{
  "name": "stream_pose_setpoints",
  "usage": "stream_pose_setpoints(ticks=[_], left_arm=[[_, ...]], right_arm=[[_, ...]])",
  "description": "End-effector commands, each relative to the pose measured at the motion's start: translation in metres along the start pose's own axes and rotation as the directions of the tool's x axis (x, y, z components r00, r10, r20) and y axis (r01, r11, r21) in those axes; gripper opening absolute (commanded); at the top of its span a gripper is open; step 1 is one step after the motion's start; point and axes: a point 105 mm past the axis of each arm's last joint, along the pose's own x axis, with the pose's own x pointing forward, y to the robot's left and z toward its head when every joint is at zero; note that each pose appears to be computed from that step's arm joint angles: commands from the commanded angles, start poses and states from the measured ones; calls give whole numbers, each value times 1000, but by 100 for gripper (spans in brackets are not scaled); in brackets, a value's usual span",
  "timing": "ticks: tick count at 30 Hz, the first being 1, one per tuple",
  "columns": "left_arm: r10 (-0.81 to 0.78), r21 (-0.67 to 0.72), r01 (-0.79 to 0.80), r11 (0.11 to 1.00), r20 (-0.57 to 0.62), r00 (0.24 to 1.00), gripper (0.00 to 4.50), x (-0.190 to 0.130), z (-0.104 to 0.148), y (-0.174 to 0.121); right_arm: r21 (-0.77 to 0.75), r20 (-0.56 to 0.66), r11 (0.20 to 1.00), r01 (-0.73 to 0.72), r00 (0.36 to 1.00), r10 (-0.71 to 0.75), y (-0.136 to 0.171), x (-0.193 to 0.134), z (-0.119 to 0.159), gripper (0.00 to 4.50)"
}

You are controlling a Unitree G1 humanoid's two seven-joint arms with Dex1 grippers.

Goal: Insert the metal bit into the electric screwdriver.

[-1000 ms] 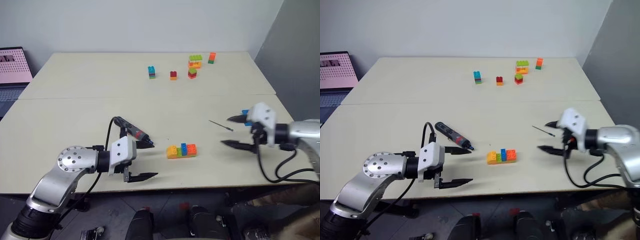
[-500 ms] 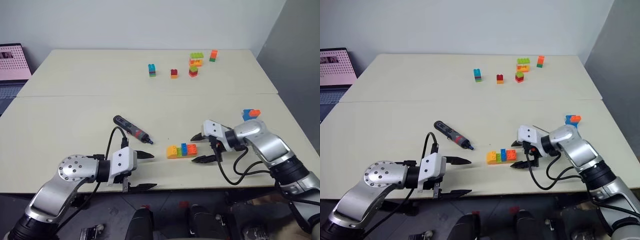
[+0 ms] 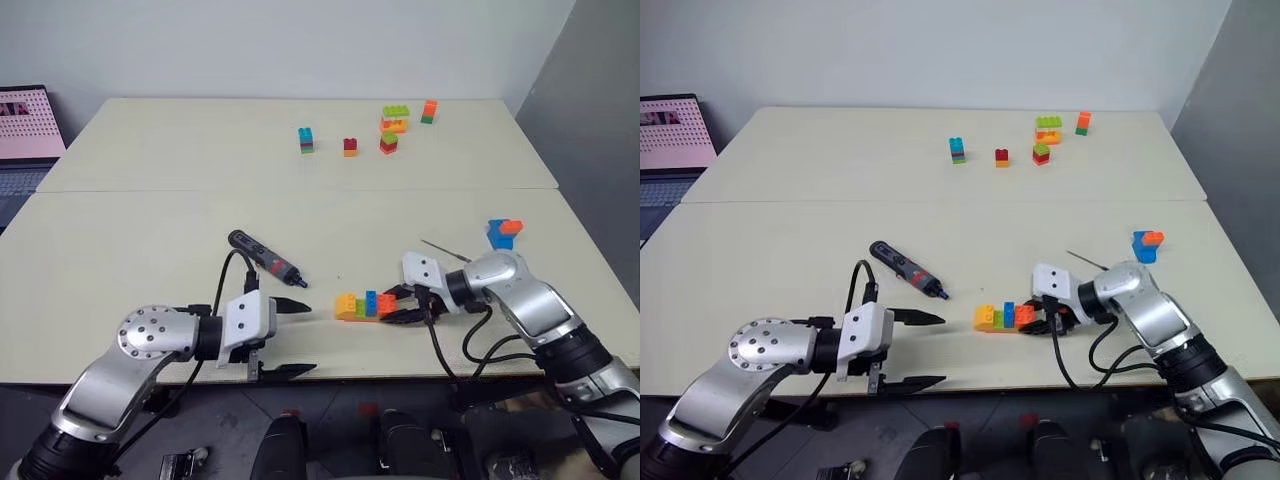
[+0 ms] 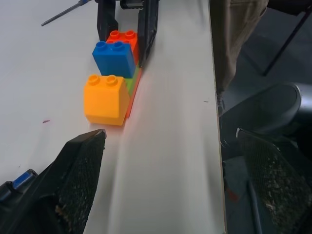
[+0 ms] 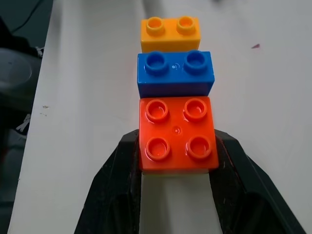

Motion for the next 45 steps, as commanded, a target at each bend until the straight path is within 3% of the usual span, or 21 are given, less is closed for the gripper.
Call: stream_pose_setpoints(ticks=[1,4,9,13,20,22,26,31,32,42,44,45], left_arm=[[13,8,-13,1000,67,998,450,3,15,6],[31,-3,-31,1000,145,989,450,9,31,15],[10,1,-10,1000,214,977,450,18,45,15],[-31,6,30,1000,270,962,450,29,58,19],[-80,33,74,997,311,947,450,41,69,21],[-105,44,96,994,316,943,450,44,71,19],[-124,59,112,992,308,943,450,46,68,18],[-122,60,109,992,308,944,450,48,66,18],[-121,59,108,992,307,944,450,48,65,18],[-35,14,33,999,269,962,450,34,55,28],[59,-7,-59,998,229,972,450,17,48,44],[110,-8,-111,994,202,973,450,7,43,53]], right_arm=[[4,49,992,128,991,-128,-6,-33,11,149],[94,22,943,318,947,-321,-8,-82,-3,149],[219,-39,819,530,844,-535,-4,-129,-26,149],[310,-190,593,743,659,-727,9,-180,-68,149],[341,-374,331,880,450,-811,25,-206,-121,149],[344,-420,219,913,358,-834,19,-213,-135,149],[415,-415,125,901,310,-856,10,-215,-140,149],[471,-404,111,875,326,-855,8,-212,-138,149],[483,-399,107,869,327,-857,8,-212,-136,220],[453,-352,131,882,312,-882,15,-234,-114,446],[330,-259,278,902,370,-892,18,-240,-82,446],[287,-200,365,886,428,-881,20,-236,-64,446]])
